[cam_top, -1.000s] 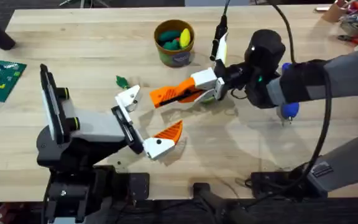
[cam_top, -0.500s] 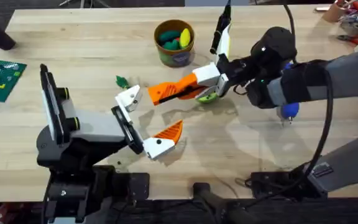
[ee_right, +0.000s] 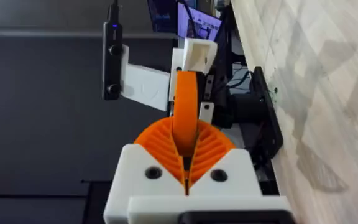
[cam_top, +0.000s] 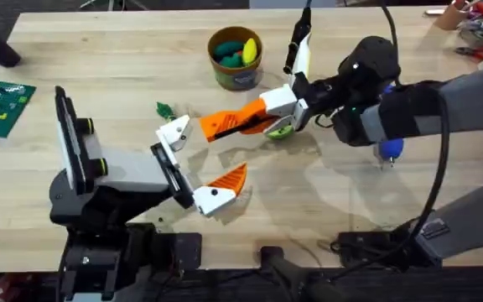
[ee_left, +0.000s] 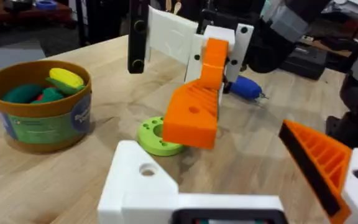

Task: Pick up the gripper from the table and insert it into the empty holder that is missing its gripper. Then pick up a screw, insert it into the mounting hole, and use the screwdriver to tighten it. Finally, clean up the table by picking up the vegetable and placing it into the bucket.

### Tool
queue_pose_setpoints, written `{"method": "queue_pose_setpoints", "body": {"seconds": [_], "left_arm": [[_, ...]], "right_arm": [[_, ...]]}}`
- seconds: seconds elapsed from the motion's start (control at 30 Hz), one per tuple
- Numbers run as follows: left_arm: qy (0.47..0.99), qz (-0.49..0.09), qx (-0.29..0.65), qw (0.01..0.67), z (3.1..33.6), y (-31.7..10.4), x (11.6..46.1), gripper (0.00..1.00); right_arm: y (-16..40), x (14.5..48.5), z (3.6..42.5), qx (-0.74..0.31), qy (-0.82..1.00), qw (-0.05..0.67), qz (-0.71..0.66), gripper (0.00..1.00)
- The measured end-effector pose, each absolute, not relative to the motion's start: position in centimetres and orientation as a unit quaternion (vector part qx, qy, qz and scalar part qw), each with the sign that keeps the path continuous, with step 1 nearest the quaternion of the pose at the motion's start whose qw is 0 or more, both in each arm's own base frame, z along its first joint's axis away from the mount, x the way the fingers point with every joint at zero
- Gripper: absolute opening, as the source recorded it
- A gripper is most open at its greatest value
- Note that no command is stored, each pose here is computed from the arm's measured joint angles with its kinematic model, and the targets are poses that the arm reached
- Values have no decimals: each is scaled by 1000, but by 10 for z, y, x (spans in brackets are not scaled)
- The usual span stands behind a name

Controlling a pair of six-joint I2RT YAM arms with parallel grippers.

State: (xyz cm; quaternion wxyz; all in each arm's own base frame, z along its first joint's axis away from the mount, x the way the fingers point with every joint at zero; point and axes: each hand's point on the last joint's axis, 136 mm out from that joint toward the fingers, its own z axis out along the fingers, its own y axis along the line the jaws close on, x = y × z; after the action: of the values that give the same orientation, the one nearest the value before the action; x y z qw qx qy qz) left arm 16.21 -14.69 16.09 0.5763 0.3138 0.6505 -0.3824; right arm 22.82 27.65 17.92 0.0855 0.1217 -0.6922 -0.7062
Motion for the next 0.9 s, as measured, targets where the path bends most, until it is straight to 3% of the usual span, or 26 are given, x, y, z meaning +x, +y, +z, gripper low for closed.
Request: {"method": "queue_pose_setpoints", "body": {"seconds": [0.9], "left_arm": [[631,-402,347,565,161,-154,149,986]], "right_arm": [[276,198,164,123,-693,115,-701,15]]}}
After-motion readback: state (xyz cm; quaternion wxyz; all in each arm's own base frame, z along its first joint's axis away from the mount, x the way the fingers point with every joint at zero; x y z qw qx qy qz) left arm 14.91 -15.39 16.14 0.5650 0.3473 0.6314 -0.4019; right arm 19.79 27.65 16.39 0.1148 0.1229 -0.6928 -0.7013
